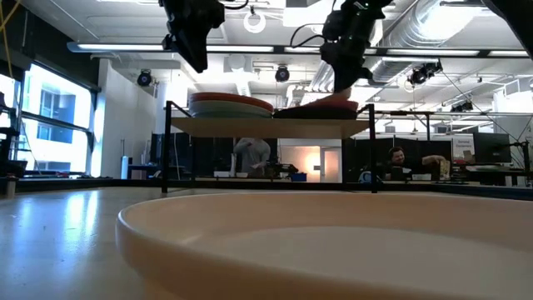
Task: Place and stack plates onto a shelf
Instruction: Stack the brown plate on top of the pink plate on the shelf, then stack the light orange plate on top of the brown plate
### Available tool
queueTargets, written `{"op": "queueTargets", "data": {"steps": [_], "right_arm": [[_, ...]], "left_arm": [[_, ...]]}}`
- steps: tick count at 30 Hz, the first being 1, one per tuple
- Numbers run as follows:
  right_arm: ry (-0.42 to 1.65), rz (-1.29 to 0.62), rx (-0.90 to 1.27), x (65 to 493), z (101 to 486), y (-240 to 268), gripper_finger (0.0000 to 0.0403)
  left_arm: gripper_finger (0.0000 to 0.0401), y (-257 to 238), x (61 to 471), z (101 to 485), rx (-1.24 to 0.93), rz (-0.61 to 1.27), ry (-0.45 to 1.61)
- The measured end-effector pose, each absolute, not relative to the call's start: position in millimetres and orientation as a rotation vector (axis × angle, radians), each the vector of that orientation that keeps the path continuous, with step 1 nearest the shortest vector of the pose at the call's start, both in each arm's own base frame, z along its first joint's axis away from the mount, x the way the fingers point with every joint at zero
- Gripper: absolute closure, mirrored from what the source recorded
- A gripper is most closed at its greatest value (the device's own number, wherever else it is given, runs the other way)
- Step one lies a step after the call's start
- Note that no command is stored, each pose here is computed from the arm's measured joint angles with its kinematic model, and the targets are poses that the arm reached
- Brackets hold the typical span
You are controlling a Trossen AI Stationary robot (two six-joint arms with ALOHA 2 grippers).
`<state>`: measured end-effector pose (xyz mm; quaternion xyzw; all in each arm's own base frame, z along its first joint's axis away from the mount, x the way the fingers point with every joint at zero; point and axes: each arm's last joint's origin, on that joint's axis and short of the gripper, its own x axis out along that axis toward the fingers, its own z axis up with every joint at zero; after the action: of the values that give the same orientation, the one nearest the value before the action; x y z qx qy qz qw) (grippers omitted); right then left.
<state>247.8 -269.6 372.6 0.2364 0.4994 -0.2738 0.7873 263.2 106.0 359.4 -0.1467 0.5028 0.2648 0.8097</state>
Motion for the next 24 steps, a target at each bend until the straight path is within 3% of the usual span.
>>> {"op": "queueTargets", "data": {"steps": [9,24], "right_arm": [[1.100,-0.658,0.476,248.7,372.5,-269.0,0.0300],[1.151,-0.466,0.530,257.7,397.1,-223.0,0.0295]], "left_arm": [[0.0304,104.9,263.6,359.4,-0.320,0.552,1.075],[0.0304,91.0,260.2,355.8,-0.394,0.534,1.155]]}}
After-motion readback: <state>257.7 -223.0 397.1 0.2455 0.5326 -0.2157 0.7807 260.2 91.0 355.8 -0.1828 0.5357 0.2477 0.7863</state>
